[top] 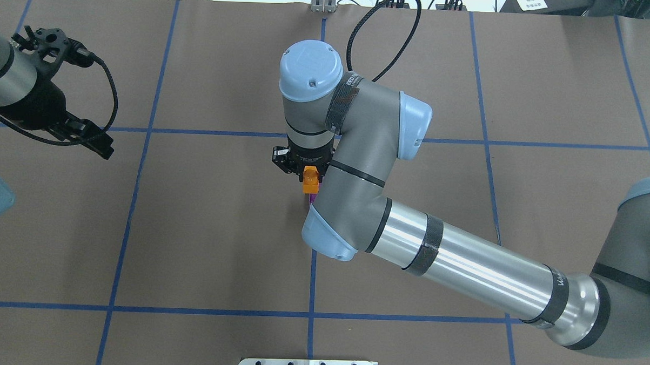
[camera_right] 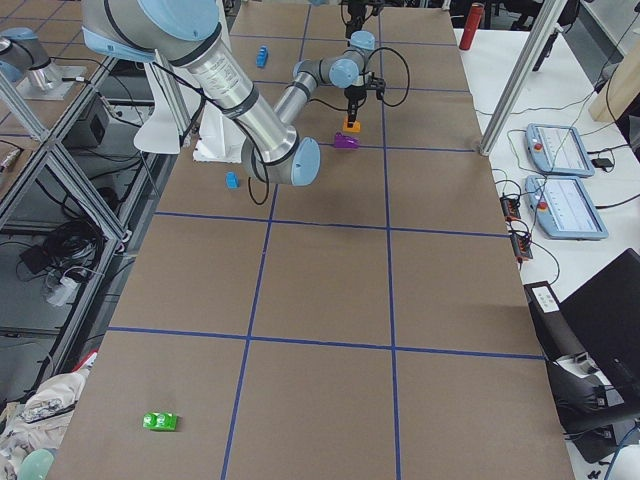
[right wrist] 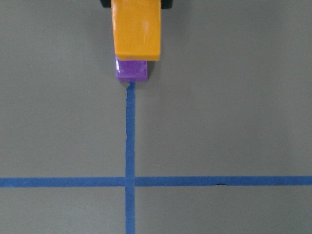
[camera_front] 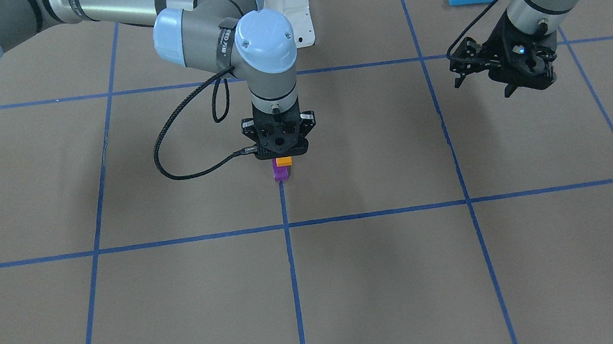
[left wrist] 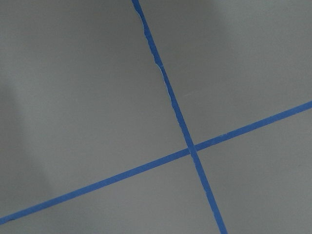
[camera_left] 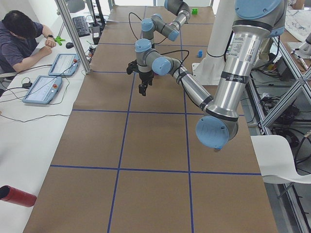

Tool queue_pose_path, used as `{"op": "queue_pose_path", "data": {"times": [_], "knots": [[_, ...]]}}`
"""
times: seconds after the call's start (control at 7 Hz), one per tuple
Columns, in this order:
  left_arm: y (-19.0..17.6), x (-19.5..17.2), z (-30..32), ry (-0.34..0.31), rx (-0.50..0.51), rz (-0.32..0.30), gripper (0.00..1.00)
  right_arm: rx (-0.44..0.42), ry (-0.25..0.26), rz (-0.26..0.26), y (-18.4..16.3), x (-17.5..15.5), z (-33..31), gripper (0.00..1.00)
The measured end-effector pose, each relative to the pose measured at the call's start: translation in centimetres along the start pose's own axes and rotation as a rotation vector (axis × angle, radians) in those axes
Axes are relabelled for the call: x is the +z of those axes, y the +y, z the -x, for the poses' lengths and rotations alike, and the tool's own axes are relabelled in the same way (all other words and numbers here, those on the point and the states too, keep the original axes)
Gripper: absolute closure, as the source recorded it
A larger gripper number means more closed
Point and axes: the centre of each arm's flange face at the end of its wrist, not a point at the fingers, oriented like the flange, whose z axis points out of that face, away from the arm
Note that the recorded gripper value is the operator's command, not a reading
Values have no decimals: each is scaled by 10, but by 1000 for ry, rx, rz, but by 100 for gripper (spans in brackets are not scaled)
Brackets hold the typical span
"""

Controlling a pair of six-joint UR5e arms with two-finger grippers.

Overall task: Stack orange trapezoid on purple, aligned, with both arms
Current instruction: 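Lower the orange trapezoid onto the purple block, aligning its edges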

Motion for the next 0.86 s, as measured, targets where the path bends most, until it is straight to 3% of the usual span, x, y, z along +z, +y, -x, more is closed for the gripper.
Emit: {"op": "queue_pose_path", "data": {"times": [0.86], "knots": [[-2, 2, -1, 1, -2, 2, 0, -3, 6, 5, 10, 9, -18, 100]]}}
